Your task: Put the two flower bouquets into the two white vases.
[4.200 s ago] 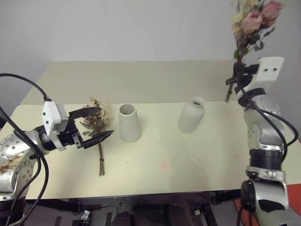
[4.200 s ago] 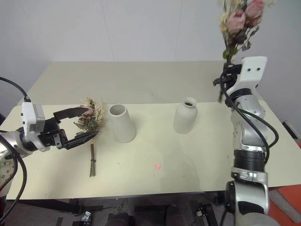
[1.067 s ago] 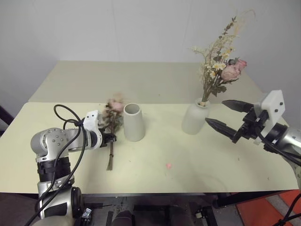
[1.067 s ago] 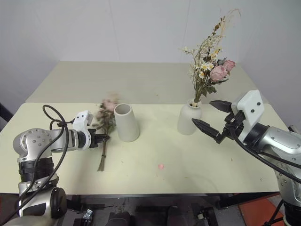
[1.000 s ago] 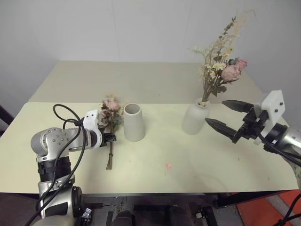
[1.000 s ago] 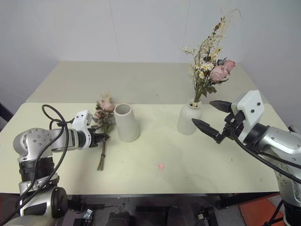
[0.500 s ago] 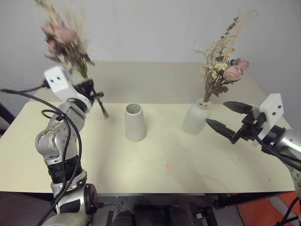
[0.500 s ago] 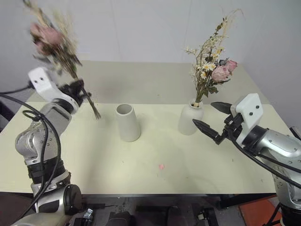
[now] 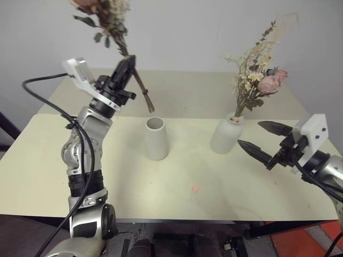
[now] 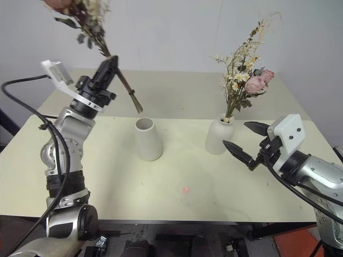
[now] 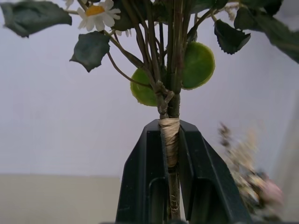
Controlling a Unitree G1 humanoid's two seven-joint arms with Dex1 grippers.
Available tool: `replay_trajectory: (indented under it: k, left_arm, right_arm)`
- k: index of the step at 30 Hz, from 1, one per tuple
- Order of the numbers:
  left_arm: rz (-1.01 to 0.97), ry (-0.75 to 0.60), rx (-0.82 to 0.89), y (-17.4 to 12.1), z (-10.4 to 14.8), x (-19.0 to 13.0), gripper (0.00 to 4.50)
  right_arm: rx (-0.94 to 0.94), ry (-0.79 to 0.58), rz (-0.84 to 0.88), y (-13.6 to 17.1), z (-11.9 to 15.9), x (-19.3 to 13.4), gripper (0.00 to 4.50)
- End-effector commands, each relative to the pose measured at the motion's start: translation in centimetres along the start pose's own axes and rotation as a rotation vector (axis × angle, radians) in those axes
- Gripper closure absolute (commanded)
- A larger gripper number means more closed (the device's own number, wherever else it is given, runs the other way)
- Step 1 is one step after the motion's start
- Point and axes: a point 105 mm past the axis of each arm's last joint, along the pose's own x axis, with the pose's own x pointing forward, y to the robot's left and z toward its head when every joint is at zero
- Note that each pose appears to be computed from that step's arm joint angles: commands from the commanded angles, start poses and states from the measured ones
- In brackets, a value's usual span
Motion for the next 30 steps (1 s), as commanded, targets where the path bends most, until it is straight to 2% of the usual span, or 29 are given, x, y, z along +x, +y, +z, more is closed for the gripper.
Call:
replay_trajectory:
  k: [1, 14, 22, 26, 28, 30]
  left_arm:
    - [-0.069, 0.028, 0.022, -0.8, 0.2, 0.3, 4.40]
    - [-0.074, 0.140, 0.075, -0.4, -1.8, -1.0, 4.40]
    - [-0.114, 0.233, 0.191, -0.4, -3.9, -1.8, 4.40]
    - [-0.150, 0.250, 0.156, -0.8, -4.1, -2.0, 4.40]
    - [-0.170, 0.255, 0.179, -1.0, -4.2, -2.2, 3.69]
    - [-0.179, 0.250, 0.162, -1.1, -4.2, -2.3, 3.22]
  right_arm:
    - [-0.031, -0.027, -0.028, -0.1, 1.1, -0.8, 0.00]
    - [-0.023, -0.015, -0.029, 0.2, 0.7, -0.9, 0.00]
    - [-0.023, -0.013, -0.034, 0.2, 0.6, -1.0, 0.00]
    - [0.024, -0.005, -0.013, 0.3, 0.7, -1.6, 0.00]
    - [0.053, -0.009, 0.000, 0.4, 0.8, -2.0, 0.00]
    - [0.068, -0.020, 0.029, 0.6, 1.0, -2.4, 0.00]
